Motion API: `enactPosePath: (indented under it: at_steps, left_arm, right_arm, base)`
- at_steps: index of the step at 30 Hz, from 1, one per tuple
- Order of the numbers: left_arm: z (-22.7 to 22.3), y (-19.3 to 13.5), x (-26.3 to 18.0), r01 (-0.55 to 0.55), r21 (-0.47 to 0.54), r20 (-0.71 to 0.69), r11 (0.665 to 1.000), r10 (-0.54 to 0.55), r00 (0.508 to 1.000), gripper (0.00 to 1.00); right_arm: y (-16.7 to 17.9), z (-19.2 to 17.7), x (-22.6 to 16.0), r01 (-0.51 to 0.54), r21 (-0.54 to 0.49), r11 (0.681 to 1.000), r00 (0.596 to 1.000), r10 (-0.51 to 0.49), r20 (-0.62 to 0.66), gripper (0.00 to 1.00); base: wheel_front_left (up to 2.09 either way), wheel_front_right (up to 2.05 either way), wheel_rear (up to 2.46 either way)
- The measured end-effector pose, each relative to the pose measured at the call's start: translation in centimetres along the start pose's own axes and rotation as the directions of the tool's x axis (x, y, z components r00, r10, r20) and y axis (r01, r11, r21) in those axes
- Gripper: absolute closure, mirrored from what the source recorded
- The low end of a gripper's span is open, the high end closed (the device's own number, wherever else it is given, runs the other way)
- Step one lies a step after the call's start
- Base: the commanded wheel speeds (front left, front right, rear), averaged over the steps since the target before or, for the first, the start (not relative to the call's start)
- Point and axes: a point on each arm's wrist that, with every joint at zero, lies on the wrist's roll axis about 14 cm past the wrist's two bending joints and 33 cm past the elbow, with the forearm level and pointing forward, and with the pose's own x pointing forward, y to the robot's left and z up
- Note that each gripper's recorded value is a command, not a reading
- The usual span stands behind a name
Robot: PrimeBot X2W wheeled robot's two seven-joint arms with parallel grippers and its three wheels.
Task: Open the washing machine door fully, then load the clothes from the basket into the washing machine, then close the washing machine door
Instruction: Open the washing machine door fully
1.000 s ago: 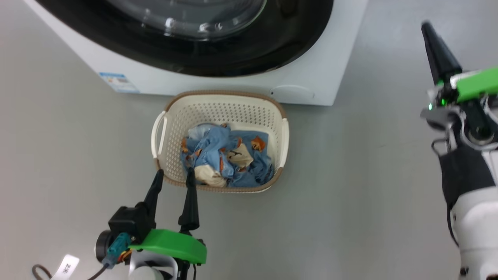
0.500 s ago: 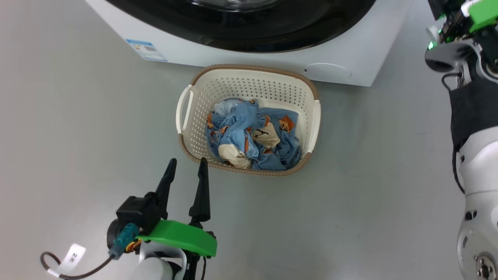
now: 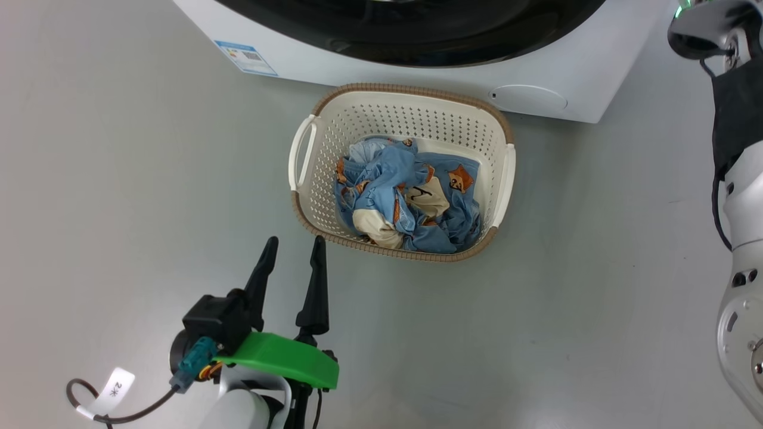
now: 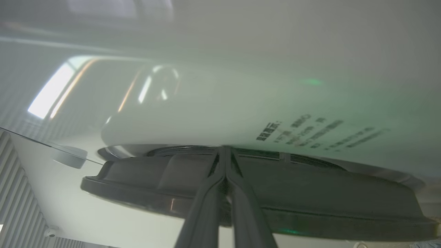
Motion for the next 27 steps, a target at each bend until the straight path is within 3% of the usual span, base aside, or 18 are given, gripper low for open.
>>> enactPosePath:
  at_steps: [27]
  left_arm:
    - [-0.4, -0.3, 0.0, 0.0, -0.005, -0.014, 1.0, 0.0, 1.0, 0.0]
  right_arm:
    - [-1.5, -0.9, 1.1, 0.055, 0.074, 0.996, 0.993, -0.046, -0.111, 1.0]
  base:
    - [0.0, 0.0, 0.0]
